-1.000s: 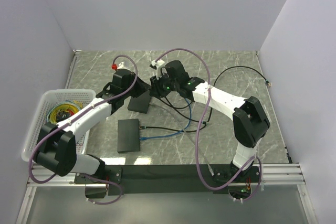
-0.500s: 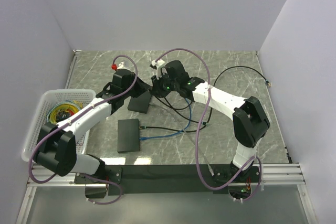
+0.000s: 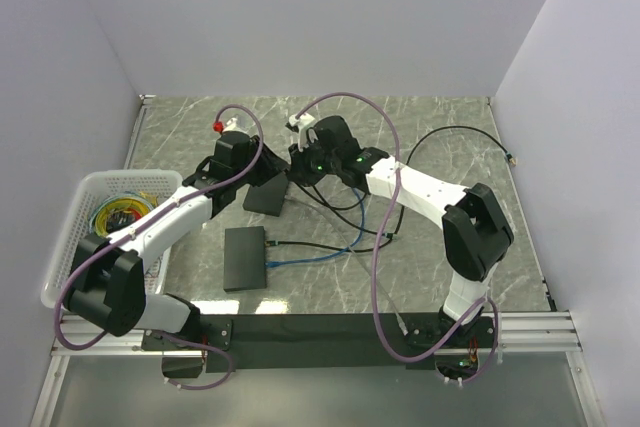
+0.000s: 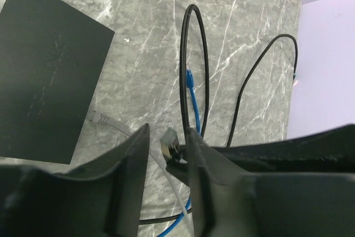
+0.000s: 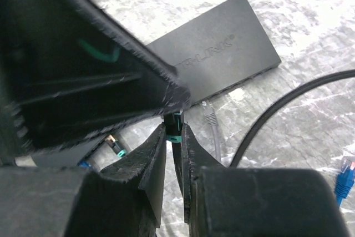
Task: Insert the plug into the switch port
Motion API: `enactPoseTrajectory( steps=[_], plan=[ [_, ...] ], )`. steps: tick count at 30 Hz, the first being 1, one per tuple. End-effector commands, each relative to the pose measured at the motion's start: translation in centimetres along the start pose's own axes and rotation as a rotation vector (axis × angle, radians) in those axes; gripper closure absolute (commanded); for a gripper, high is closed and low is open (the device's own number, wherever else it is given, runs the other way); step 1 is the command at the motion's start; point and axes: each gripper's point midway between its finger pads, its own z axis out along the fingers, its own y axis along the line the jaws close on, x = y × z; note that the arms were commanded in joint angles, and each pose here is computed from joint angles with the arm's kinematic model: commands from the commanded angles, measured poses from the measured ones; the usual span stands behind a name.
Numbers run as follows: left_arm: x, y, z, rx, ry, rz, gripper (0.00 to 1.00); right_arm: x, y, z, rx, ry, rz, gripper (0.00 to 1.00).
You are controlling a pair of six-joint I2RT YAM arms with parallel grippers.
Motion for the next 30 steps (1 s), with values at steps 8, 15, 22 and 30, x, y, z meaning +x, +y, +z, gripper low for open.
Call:
enactPoseTrajectory(
  steps=[8,15,22,30],
  plan=[
    [-2.9,0.4,-1.5,0.001,-0.079,0.064,0.37,3.2,-2.2,2.1,0.108,0.085,0.06,1.0],
    [-5.9,4.2,-2.0,-0.056,-0.15,0.042,0.31,6.8,-4.3,3.8,0.202,0.173,0.114,1.0],
    [-7.9,8.3,-0.5,-0.118,-0.2,0.106,0.3,8.1,-7.2,5.4,0.289,0.232,0.135,1.0],
    [-7.9,12.0,4.0,-0.172,-0.157,0.14,0.31,7.2,-9.1,6.2,0.312,0.228,0.132,1.0]
  ],
)
